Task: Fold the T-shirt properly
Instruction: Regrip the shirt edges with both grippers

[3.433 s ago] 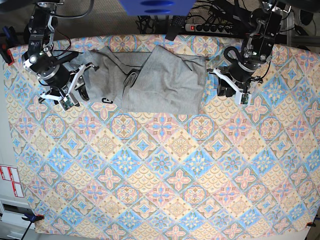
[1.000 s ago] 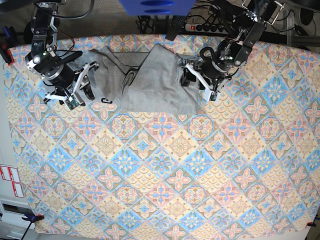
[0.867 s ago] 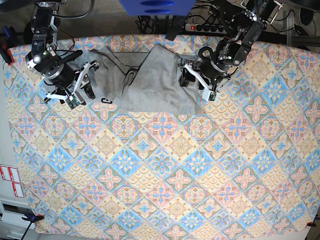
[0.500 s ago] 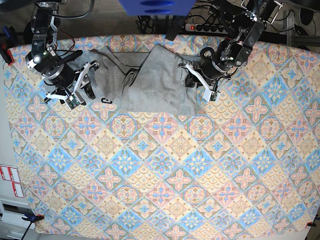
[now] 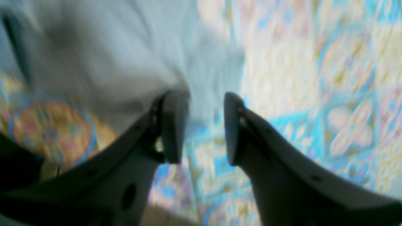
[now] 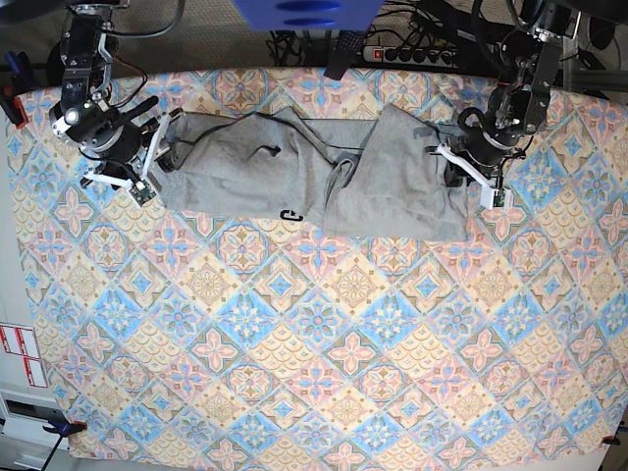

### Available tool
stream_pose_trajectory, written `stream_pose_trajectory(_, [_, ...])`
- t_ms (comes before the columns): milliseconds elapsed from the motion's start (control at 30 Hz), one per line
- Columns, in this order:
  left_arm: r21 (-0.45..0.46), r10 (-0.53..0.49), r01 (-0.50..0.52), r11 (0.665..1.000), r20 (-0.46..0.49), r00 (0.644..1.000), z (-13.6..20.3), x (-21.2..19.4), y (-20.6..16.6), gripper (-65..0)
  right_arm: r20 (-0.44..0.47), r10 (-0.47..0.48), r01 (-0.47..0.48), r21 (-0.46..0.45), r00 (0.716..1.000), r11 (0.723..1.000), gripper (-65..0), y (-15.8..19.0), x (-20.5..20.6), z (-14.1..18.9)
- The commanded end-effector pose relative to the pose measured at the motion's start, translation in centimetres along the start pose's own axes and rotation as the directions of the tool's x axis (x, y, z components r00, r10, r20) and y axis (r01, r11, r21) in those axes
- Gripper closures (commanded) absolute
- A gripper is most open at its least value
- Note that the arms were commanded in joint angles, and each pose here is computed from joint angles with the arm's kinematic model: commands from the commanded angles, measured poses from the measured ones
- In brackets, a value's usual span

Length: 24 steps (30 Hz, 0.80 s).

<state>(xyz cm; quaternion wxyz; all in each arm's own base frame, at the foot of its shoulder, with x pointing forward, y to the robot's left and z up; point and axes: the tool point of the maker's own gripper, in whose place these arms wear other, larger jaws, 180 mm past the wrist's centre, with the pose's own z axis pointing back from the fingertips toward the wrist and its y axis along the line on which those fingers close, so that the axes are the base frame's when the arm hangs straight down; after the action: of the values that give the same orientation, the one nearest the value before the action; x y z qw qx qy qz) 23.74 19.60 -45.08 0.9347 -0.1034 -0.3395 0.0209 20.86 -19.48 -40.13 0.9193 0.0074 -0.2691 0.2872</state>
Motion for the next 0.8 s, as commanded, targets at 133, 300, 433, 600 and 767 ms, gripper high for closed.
stream_pose_trajectory(133, [0.014, -0.012, 0.011, 1.000, 0.058, 0.998, 1.3, 1.7, 2.0, 0.0, 0.003, 0.029, -0.029, -0.013, 1.000, 1.000, -30.4, -1.0, 1.9, 0.0])
stream_pose_trajectory(300, [0.016, -0.010, 0.009, 1.000, 0.057, 0.998, 1.4, 1.6, 2.2, 0.0, 0.030, 0.062, -0.062, 0.011, 0.998, 0.998, -30.2, -0.7, 4.0, -1.0])
stream_pose_trajectory(433, [0.013, -0.011, 0.011, 1.000, 0.052, 0.999, 1.3, 1.5, 2.0, 0.0, -0.030, 0.026, -0.025, 0.047, 0.999, 0.999, -28.6, -0.2, 1.9, -2.4])
stream_pose_trajectory(600, [0.014, -0.010, 0.009, 1.000, 0.043, 0.999, 1.5, 0.9, 2.1, 0.0, -0.007, -0.064, 0.064, 0.126, 0.998, 0.990, -36.5, 0.7, 2.1, -3.7])
stream_pose_trajectory(767, [0.013, -0.010, 0.009, 1.000, 0.040, 0.999, 1.5, 0.8, 2.1, 0.0, 0.103, -0.191, 0.160, 0.251, 0.976, 0.955, -44.3, 1.6, 5.1, -4.1])
